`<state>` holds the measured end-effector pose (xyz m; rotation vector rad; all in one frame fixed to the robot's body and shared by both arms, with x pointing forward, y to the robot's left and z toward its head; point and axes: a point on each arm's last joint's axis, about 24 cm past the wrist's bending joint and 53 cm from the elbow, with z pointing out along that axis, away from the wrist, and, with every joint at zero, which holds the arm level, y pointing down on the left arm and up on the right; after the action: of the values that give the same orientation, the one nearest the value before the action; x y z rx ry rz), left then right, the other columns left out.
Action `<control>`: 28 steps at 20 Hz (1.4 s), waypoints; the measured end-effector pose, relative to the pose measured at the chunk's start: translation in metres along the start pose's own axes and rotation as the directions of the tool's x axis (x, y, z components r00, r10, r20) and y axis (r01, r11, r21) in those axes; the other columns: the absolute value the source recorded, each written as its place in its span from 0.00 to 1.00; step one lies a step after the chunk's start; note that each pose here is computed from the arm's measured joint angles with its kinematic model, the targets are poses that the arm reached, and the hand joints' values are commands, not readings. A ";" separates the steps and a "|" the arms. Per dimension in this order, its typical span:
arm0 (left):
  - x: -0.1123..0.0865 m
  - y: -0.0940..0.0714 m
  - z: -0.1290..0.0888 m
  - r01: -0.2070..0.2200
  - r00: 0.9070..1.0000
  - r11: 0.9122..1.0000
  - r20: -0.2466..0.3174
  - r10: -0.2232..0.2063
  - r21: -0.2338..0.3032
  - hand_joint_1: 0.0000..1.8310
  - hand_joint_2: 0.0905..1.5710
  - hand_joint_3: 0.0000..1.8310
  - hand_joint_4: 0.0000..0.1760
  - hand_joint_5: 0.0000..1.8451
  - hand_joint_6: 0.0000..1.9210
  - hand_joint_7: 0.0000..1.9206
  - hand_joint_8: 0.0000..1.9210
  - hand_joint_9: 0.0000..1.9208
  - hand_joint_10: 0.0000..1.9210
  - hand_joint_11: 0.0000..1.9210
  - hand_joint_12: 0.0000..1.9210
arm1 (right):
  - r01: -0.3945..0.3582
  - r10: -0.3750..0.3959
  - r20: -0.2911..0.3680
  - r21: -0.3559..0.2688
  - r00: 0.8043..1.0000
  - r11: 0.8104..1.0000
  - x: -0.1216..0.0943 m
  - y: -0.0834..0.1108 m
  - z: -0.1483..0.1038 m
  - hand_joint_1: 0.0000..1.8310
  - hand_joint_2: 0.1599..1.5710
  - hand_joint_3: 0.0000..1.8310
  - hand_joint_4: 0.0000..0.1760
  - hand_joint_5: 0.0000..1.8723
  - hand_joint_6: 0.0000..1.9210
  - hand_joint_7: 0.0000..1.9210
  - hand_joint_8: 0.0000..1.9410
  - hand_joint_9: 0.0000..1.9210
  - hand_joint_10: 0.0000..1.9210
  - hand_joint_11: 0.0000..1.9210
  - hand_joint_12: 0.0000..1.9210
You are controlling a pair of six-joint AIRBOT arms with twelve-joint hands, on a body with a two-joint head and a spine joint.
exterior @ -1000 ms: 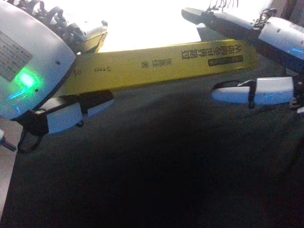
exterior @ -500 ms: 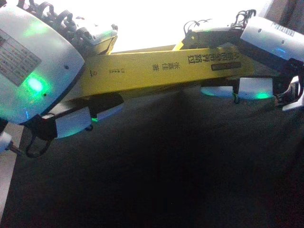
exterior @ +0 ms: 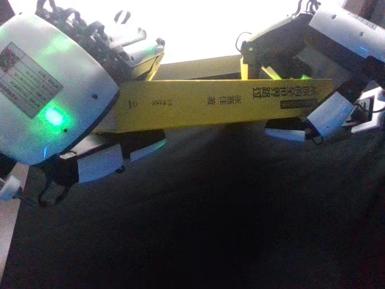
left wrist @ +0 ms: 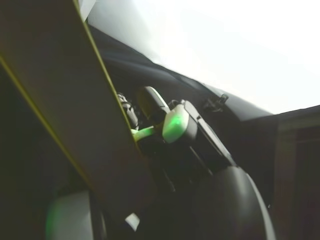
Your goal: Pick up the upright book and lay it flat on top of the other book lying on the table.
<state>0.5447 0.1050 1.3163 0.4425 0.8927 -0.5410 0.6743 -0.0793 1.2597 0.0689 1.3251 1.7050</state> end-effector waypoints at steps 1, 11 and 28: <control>0.001 0.001 0.000 0.000 1.000 1.000 -0.004 0.000 -0.002 0.70 0.79 0.00 0.00 0.59 1.00 0.36 0.80 0.40 1.00 0.45 1.00 | 0.003 -0.003 -0.003 -0.005 1.000 1.000 0.001 0.001 0.001 0.79 0.19 0.90 0.00 0.54 0.81 0.56 0.98 0.62 1.00 0.80 1.00; 0.002 0.005 -0.001 0.003 1.000 1.000 -0.010 -0.004 -0.019 0.70 0.79 0.00 0.00 0.59 1.00 0.36 0.80 0.40 1.00 0.45 1.00 | 0.013 -0.013 -0.011 -0.008 1.000 1.000 0.002 0.002 0.001 0.69 0.37 0.67 0.00 0.44 0.77 0.47 1.00 0.68 1.00 0.78 1.00; -0.010 0.017 -0.004 0.015 1.000 0.998 0.026 -0.013 -0.062 0.57 0.76 0.00 0.02 0.60 1.00 0.63 1.00 0.73 1.00 0.75 1.00 | 0.026 -0.021 -0.078 0.062 0.997 0.998 0.022 -0.010 -0.017 0.51 0.61 0.05 0.00 0.00 0.06 0.03 0.00 0.00 0.09 0.00 0.59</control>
<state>0.5475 0.1235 1.3243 0.3726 0.8860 -0.5297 0.6590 -0.0767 1.2341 0.0242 1.4316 1.6608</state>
